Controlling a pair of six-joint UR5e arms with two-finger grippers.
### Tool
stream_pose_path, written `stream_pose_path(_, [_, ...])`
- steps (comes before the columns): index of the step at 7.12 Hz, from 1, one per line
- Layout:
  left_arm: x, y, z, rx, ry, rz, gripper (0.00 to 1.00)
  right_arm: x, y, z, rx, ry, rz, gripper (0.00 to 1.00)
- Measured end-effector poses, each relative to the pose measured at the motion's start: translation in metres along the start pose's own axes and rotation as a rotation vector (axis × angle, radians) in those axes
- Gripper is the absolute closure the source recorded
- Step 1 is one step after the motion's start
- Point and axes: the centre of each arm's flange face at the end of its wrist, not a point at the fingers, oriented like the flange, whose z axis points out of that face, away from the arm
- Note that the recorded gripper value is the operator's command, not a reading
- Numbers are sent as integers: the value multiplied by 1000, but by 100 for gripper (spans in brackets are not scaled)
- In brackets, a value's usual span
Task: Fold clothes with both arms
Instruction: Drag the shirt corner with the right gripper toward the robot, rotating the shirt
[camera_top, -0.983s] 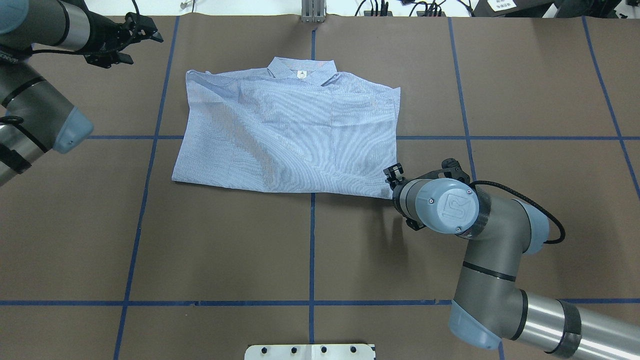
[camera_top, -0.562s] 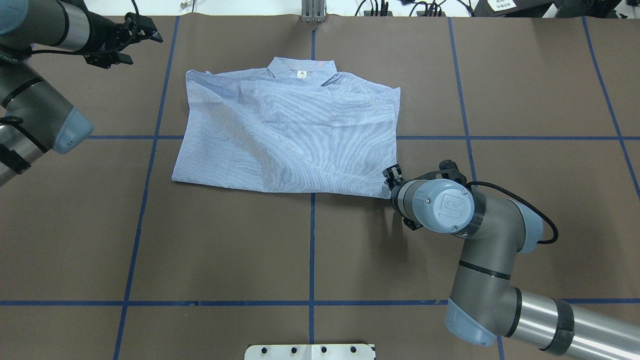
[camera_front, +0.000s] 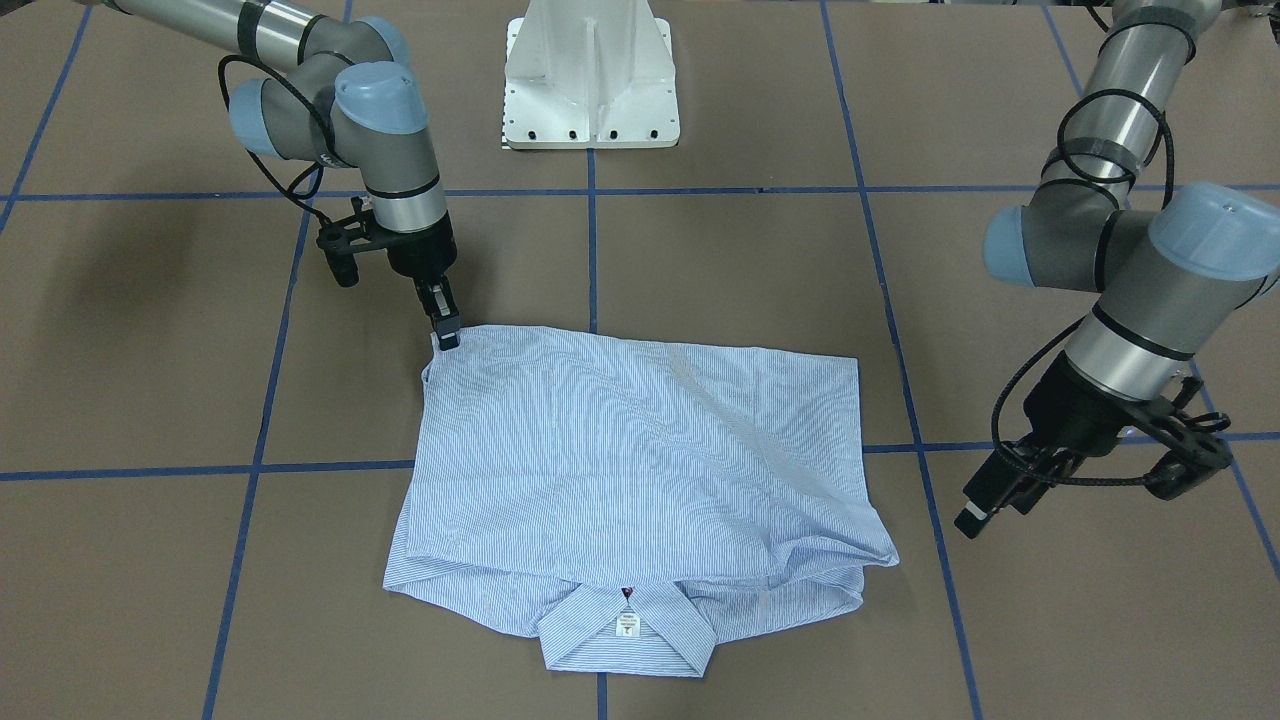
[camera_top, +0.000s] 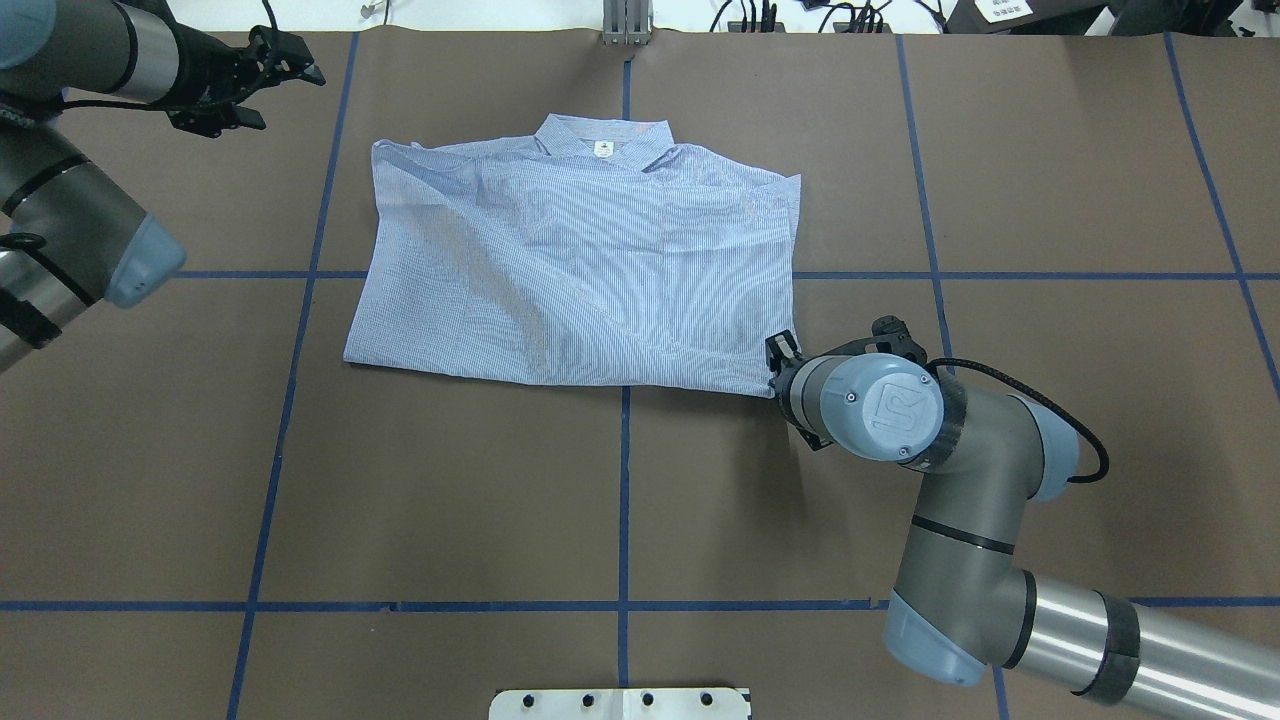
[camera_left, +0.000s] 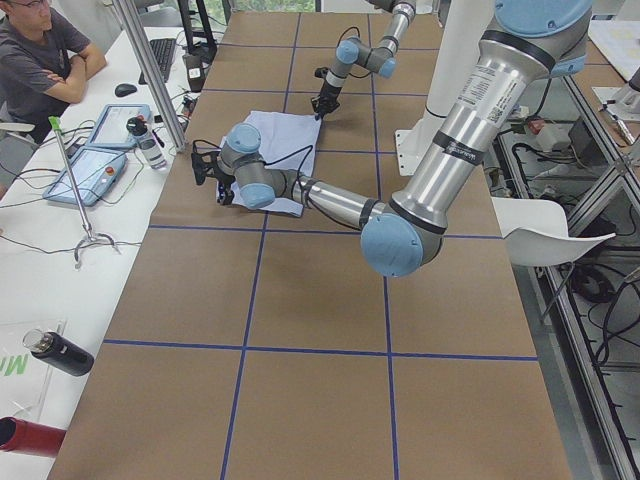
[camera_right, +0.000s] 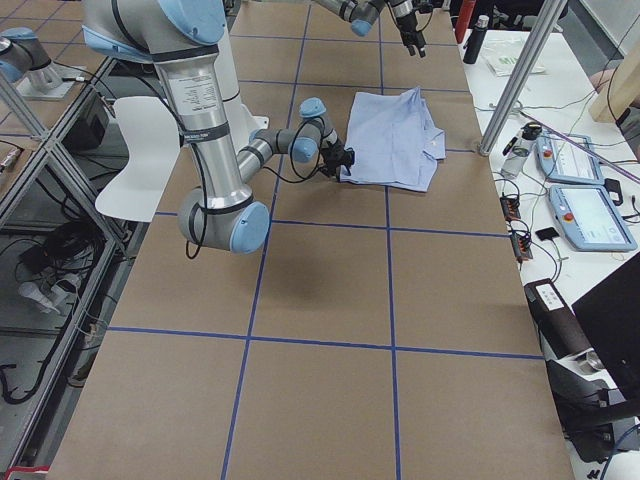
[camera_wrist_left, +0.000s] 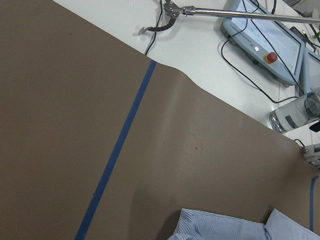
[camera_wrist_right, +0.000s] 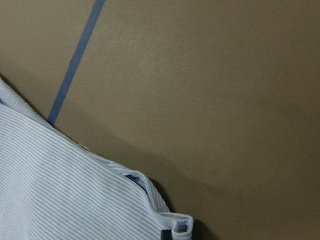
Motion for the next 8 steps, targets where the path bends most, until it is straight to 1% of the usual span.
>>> stream_pose_path(2, [0,0,0,0,0,0,0,-1,0,-7,-16,-2,-3,100])
stream_pose_path(3, [1,0,0,0,1,0,0,1,-1,-19,-31,-5,-4,100])
stream_pose_path(4, [2,0,0,0,2,0,0,18,-2,-38,-54,8,-20,100])
stream_pose_path(5, [3,0,-1,0,4,0,0,56,12,-63,-79,59,-66,100])
stream_pose_path(7, [7,3,-4,-2,17,-24,0,127,62,-112,-123,193,-187,100])
stream_pose_path(8, [14,11,-6,-12,31,-37,0,155,76,-130,-153,252,-233,1])
